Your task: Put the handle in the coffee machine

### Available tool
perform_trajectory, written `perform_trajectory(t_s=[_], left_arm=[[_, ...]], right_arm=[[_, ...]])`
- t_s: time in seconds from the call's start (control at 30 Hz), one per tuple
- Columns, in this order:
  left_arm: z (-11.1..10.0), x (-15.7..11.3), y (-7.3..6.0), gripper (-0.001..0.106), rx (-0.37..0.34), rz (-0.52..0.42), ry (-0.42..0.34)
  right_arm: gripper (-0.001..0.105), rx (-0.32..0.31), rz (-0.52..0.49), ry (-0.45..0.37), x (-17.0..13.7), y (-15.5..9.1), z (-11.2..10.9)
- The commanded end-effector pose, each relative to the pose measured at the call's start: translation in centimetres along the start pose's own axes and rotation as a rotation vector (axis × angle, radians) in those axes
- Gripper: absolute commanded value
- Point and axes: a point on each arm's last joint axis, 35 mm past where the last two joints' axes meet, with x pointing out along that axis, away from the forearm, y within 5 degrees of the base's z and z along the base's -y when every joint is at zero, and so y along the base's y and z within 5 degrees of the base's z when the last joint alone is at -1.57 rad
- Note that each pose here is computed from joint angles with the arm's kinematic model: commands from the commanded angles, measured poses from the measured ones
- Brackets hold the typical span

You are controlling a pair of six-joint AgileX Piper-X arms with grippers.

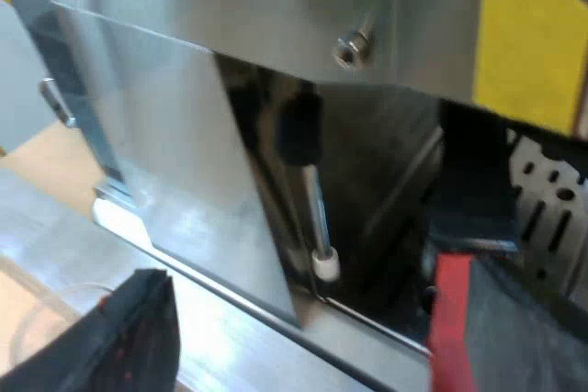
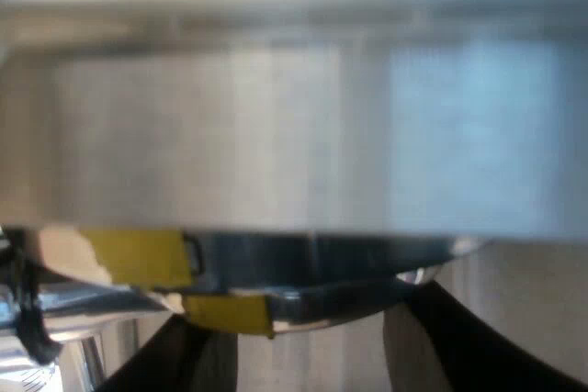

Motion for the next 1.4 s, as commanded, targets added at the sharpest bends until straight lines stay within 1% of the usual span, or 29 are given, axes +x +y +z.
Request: perform_trajectory(t_s=[0.03,0.07,0.1,0.13,0.17,0.2,0.23,0.3,0.33,0.4,0.47,0.63,0.7,0.73,0.77,0.8,0.83,0.9,0.93,1.0,1.1,1.2,1.3,1.4], left_arm=[[2.7,-0.8,0.5,0.066,0.011,0.042,-0.013],[3.2,-1.0,0.6,0.065,0.012,0.059,-0.009],[3.7,-1.1,0.8,0.062,0.015,0.090,0.006],[3.9,-1.2,0.9,0.058,0.020,0.106,0.015],[4.2,-1.3,1.0,0.051,0.030,0.131,0.028],[4.4,-1.4,1.1,0.040,0.036,0.149,0.037],[4.4,-1.4,1.1,0.036,0.037,0.153,0.040],[4.5,-1.3,1.1,0.012,0.042,0.171,0.054],[4.5,-1.3,1.2,0.002,0.042,0.181,0.064],[4.5,-0.9,1.2,0.001,0.047,0.226,0.113],[4.6,-0.3,1.0,0.001,0.058,0.246,0.147],[4.9,1.1,0.4,0.001,0.082,0.249,0.189],[4.9,2.2,0.0,0.001,0.098,0.269,0.241],[4.9,2.5,0.0,0.001,0.098,0.272,0.254],[4.8,2.7,-0.1,0.001,0.097,0.274,0.267],[4.4,3.4,-0.2,0.001,0.085,0.274,0.308],[4.2,3.5,-0.1,0.001,0.079,0.277,0.321],[3.3,4.2,-0.1,0.001,0.062,0.251,0.388],[3.0,4.3,-0.2,0.001,0.064,0.240,0.407],[2.2,4.5,-0.6,0.001,0.069,0.202,0.474],[1.9,4.3,-1.0,0.001,0.057,0.168,0.509],[2.2,4.1,-1.2,0.001,0.067,0.135,0.517],[2.4,4.0,-1.4,0.001,0.063,0.117,0.520],[2.8,3.7,-1.9,0.001,0.039,0.087,0.517]], right_arm=[[0.039,0.102,-0.058,-0.097,0.4,-1.2,2.7],[0.039,0.102,-0.058,-0.097,0.4,-1.2,2.7],[0.039,0.102,-0.058,-0.097,0.4,-1.2,2.7],[0.039,0.102,-0.058,-0.097,0.4,-1.2,2.7],[0.039,0.102,-0.058,-0.097,0.4,-1.2,2.7],[0.039,0.102,-0.058,-0.097,0.4,-1.2,2.7],[0.039,0.102,-0.058,-0.097,0.4,-1.2,2.7],[0.039,0.102,-0.058,-0.097,0.4,-1.2,2.7],[0.039,0.102,-0.058,-0.097,0.4,-1.2,2.7],[0.039,0.102,-0.058,-0.097,0.4,-1.2,2.7],[0.039,0.102,-0.058,-0.097,0.4,-1.2,2.7],[0.039,0.102,-0.058,-0.097,0.4,-1.2,2.7],[0.039,0.102,-0.058,-0.097,0.4,-1.2,2.7],[0.039,0.102,-0.058,-0.097,0.4,-1.2,2.7],[0.039,0.102,-0.058,-0.097,0.4,-1.2,2.7],[0.039,0.102,-0.058,-0.097,0.4,-1.2,2.7],[0.039,0.102,-0.058,-0.097,0.4,-1.2,2.7],[0.039,0.102,-0.058,-0.097,0.4,-1.2,2.7],[0.039,0.102,-0.058,-0.097,0.4,-1.2,2.7],[0.039,0.102,-0.058,-0.097,0.4,-1.2,2.7],[0.039,0.101,-0.054,-0.099,0.4,-1.2,2.7],[0.039,0.101,-0.054,-0.098,0.4,-1.2,2.7],[0.039,0.101,-0.054,-0.098,0.4,-1.2,2.7],[0.039,0.101,-0.054,-0.098,0.4,-1.2,2.7]])
